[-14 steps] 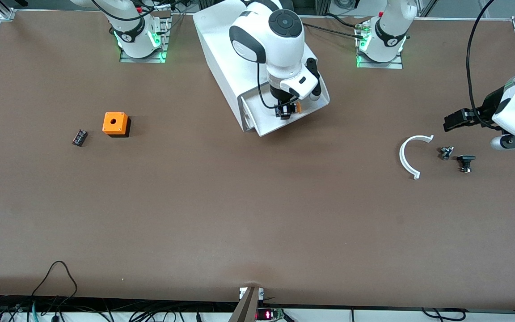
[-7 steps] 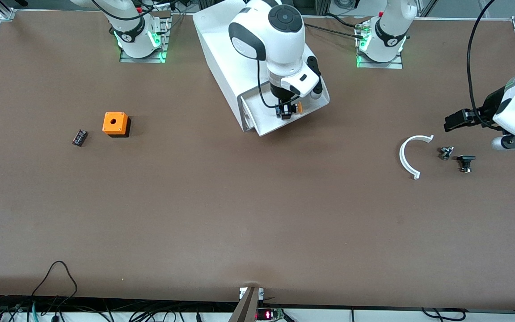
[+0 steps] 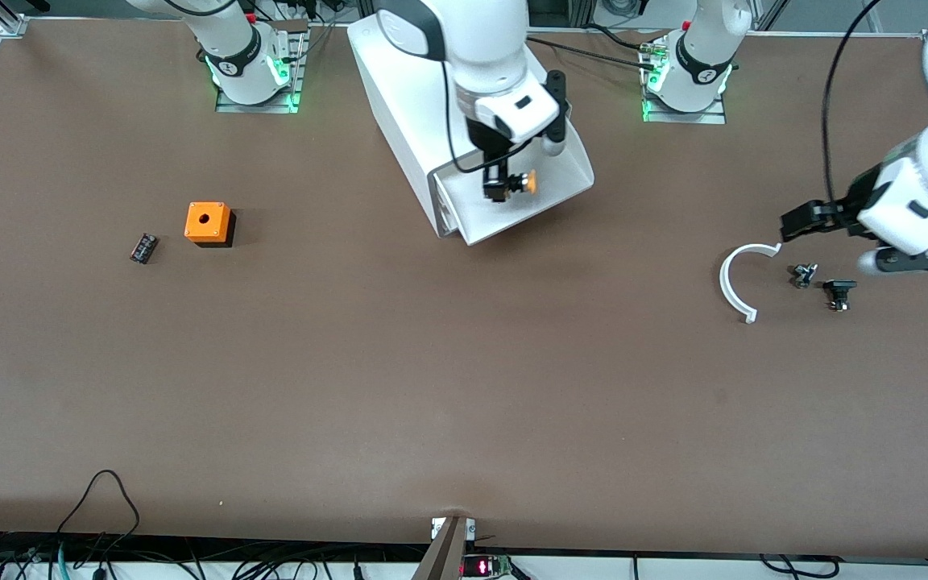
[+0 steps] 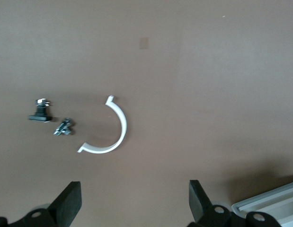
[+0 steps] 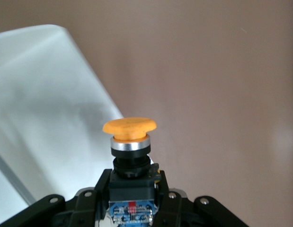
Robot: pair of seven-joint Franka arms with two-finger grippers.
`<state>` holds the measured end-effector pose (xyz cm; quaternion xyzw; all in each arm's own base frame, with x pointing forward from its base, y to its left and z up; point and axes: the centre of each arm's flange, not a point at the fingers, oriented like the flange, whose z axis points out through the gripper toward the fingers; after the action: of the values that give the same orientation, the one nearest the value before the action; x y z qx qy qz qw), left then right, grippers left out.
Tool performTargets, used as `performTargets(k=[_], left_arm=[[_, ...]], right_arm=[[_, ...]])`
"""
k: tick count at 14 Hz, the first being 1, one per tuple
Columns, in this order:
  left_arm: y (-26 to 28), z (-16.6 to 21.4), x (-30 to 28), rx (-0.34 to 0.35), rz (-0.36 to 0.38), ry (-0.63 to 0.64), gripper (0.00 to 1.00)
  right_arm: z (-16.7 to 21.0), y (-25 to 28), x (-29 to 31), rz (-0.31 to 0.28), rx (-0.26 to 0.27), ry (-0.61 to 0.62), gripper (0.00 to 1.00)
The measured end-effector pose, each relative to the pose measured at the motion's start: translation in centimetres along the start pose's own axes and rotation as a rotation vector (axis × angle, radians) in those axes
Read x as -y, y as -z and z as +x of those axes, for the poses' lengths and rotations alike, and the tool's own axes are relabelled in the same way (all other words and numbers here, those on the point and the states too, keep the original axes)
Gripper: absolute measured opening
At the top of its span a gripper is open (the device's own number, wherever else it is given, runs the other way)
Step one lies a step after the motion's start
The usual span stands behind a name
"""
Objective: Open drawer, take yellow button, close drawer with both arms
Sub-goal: 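Lift the yellow button out with the right gripper while the left gripper reaches the drawer, then push the drawer shut with the left gripper while the right gripper carries the button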
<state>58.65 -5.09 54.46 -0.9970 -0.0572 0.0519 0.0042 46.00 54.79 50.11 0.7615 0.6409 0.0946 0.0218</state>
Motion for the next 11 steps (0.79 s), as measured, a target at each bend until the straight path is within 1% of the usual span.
performTargets(k=[3, 6, 8, 11], left_arm=[[-2.7, 0.5, -5.5, -0.011, -0.012, 0.042, 1.00], [-7.2, 0.0, -10.8, -0.011, -0.028, 0.123, 1.00], [-10.2, -1.1, -14.0, -0.012, -0.038, 0.195, 1.00], [-13.8, -3.8, -18.9, -0.014, -0.057, 0.267, 1.00]], right_arm=[[-4.1, -0.9, -4.9, -0.006, 0.034, -0.194, 0.41], [-10.1, -2.1, -10.6, -0.008, 0.079, -0.400, 0.41], [-14.9, -2.8, -14.1, -0.010, 0.112, -0.573, 0.41], [-21.0, -5.2, -17.3, -0.004, 0.178, -0.860, 0.41]])
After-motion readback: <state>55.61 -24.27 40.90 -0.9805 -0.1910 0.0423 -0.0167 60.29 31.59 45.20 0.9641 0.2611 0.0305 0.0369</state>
